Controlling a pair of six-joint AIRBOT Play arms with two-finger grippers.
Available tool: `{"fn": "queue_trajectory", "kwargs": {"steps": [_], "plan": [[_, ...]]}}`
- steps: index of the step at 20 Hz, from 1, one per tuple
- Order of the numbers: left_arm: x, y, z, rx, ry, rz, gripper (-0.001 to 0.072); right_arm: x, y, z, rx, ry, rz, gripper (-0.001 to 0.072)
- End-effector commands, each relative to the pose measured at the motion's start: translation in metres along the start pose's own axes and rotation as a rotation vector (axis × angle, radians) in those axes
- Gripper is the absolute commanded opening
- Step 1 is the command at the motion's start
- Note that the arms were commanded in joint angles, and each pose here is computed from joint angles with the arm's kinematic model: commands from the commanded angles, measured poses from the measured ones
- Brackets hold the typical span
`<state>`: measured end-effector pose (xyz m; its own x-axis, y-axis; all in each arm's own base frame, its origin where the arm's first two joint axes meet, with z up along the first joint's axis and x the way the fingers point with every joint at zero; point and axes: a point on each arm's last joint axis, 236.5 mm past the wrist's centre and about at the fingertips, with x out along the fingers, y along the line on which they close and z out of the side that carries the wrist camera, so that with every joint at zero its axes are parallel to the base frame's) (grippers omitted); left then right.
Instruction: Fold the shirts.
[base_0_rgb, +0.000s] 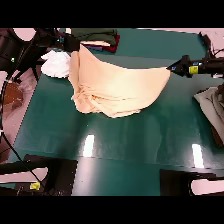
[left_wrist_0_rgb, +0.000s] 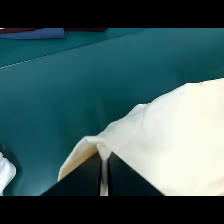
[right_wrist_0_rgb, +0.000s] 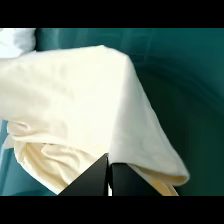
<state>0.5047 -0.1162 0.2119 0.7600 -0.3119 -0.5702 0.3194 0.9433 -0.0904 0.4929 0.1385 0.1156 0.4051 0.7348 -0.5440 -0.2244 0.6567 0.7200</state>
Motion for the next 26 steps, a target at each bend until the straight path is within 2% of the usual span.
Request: {"fn": "queue_trajectory", "kwargs": {"steps": [1, 6, 9, 14, 19, 23, 26], "plan": [[-0.013, 0.002, 0.03, -0.011, -0.09, 0.017, 0.0033, -0.036, 0.046, 0.021, -0.184, -0.143, -0.042, 0.0017], [-0.126, -0.007, 0.167, -0.003, -0.518, 0.032, 0.0032, -0.15, 0.109, 0.091, -0.357, -0.474, -0.092, 0.0017], [-0.197, -0.021, 0.204, 0.034, -0.678, 0.034, 0.0032, -0.228, 0.167, 0.109, -0.48, -0.652, -0.114, 0.0016], [-0.22, -0.033, 0.184, 0.059, -0.603, 0.021, 0.0033, -0.296, 0.201, 0.093, -0.522, -0.719, -0.157, 0.0017], [-0.315, -0.051, 0.166, 0.161, -0.653, 0.074, 0.0033, -0.34, 0.221, 0.029, -0.534, -0.772, -0.263, 0.0017], [-0.401, -0.067, 0.136, 0.2, -0.709, 0.108, 0.0033, -0.393, 0.27, -0.026, -0.616, -0.952, -0.424, 0.0016], [-0.448, -0.078, 0.129, 0.214, -0.798, 0.115, 0.0033, -0.429, 0.301, -0.052, -0.657, -1.105, -0.644, 0.0016]]}}
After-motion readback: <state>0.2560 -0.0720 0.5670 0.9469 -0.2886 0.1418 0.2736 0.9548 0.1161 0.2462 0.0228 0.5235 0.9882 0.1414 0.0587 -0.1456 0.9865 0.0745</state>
